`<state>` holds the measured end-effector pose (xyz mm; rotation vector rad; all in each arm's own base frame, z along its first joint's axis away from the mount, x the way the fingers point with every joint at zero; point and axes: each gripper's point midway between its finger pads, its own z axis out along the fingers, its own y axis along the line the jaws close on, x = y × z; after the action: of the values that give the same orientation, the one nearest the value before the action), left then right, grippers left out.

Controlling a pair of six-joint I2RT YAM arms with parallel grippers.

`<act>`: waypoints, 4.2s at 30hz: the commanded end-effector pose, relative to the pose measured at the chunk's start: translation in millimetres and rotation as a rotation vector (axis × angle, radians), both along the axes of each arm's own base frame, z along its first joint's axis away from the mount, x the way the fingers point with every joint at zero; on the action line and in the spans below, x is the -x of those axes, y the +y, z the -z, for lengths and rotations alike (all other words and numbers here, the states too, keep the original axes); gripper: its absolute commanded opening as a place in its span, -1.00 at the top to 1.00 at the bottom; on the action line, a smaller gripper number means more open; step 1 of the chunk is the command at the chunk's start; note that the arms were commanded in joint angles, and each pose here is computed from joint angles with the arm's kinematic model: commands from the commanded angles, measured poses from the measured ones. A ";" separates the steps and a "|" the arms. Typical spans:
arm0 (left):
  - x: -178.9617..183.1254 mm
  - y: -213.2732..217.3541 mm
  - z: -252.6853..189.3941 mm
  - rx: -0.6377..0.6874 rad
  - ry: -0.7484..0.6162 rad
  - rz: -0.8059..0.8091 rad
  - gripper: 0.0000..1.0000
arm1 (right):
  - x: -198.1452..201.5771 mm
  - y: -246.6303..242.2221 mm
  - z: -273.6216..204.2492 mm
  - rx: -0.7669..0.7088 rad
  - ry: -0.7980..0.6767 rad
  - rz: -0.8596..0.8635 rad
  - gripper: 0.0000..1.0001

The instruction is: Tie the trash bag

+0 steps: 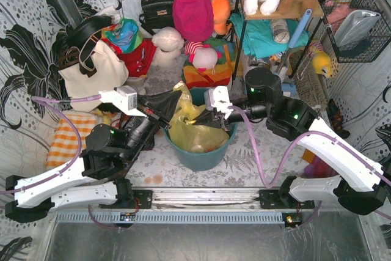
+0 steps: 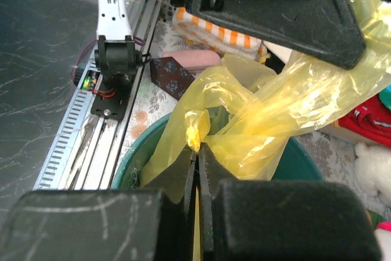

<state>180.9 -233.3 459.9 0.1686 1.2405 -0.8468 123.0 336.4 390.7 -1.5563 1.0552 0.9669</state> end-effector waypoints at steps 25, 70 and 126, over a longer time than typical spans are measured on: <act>-1.3 6.7 -0.3 0.020 0.011 -0.020 1.00 | 18.1 -3.6 -35.9 0.119 0.605 0.274 1.00; 1.4 -6.3 7.6 0.028 0.014 0.032 1.00 | -95.1 2.7 22.5 0.084 0.535 0.860 1.00; 17.5 -17.4 21.9 0.003 0.063 0.153 1.00 | -109.8 44.8 22.9 -0.983 0.648 0.885 1.00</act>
<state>169.3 -253.2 424.9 0.2409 1.3290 -0.9418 234.6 391.3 344.3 0.0221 1.3702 1.0532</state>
